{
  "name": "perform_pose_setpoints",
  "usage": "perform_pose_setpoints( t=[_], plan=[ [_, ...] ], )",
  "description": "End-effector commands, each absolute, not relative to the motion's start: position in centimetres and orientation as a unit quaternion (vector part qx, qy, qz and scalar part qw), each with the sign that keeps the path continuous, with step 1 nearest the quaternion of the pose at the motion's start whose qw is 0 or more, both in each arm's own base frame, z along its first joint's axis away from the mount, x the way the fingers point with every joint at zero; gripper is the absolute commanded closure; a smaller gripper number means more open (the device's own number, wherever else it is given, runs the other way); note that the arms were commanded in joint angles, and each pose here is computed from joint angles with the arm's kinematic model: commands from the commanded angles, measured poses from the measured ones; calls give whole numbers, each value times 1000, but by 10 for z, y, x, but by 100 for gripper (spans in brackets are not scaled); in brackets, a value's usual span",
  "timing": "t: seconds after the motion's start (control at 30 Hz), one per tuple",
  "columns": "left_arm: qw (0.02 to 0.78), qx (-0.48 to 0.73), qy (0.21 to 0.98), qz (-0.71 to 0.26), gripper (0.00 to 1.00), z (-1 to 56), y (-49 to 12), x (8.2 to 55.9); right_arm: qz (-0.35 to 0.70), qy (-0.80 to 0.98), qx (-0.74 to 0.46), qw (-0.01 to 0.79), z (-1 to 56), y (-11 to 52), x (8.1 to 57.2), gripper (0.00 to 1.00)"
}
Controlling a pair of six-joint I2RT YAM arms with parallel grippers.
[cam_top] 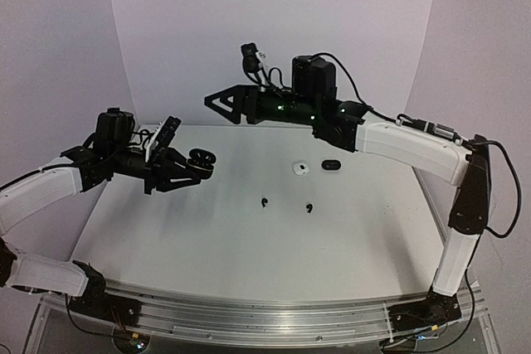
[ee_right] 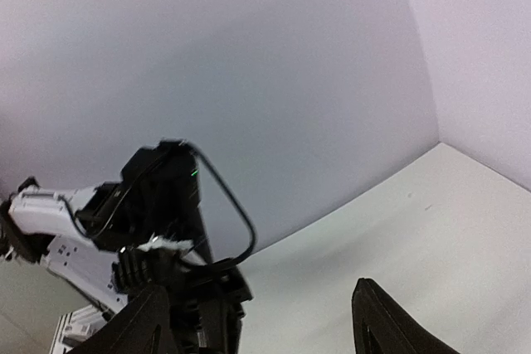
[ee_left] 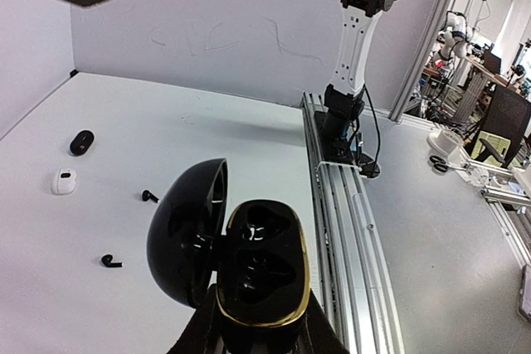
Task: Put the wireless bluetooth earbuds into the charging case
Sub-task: Pick up the right earbud from the center of the board.
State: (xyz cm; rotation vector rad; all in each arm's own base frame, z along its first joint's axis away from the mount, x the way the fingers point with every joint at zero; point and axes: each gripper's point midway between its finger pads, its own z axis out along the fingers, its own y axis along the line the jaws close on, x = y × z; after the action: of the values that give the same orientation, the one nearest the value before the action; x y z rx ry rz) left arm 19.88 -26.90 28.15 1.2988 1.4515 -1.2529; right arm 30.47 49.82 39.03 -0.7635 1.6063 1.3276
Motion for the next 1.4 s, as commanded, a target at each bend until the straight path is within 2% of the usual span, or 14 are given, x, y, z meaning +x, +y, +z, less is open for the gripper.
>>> perform_pose_setpoints(
  t=[0.0, 0.1, 0.2, 0.43, 0.57, 0.73, 0.87, 1.0, 1.17, 1.37],
  plan=[
    [481, 505, 549, -460, 100, 297, -267, 208, 506, 706, -167, 466, 397, 445, 356, 26],
    [515, 484, 551, -444, 100, 291, -263, 213, 384, 809, -92, 436, 325, 408, 378, 27],
    [551, 473, 541, -424, 100, 287, -260, 214, 277, 878, -60, 385, 262, 375, 377, 27],
    [577, 448, 548, -409, 100, 271, -260, 212, 99, 963, -35, 250, 156, 314, 365, 27],
    [592, 455, 525, -409, 100, 265, -261, 198, 51, 984, -32, 169, 112, 296, 361, 27],
    [596, 454, 522, -408, 100, 258, -264, 192, 10, 993, -31, 116, 79, 282, 362, 29],
    [596, 453, 525, -406, 100, 257, -263, 192, -6, 995, -27, 98, 60, 275, 368, 30],
    [596, 455, 526, -403, 100, 256, -263, 192, 1, 997, -33, 75, 45, 275, 370, 40],
    [596, 452, 531, -399, 100, 254, -263, 195, 0, 997, -32, 69, 34, 277, 377, 45],
    [591, 456, 531, -402, 100, 253, -264, 195, -8, 998, -29, 63, 22, 277, 380, 48]
  ],
)
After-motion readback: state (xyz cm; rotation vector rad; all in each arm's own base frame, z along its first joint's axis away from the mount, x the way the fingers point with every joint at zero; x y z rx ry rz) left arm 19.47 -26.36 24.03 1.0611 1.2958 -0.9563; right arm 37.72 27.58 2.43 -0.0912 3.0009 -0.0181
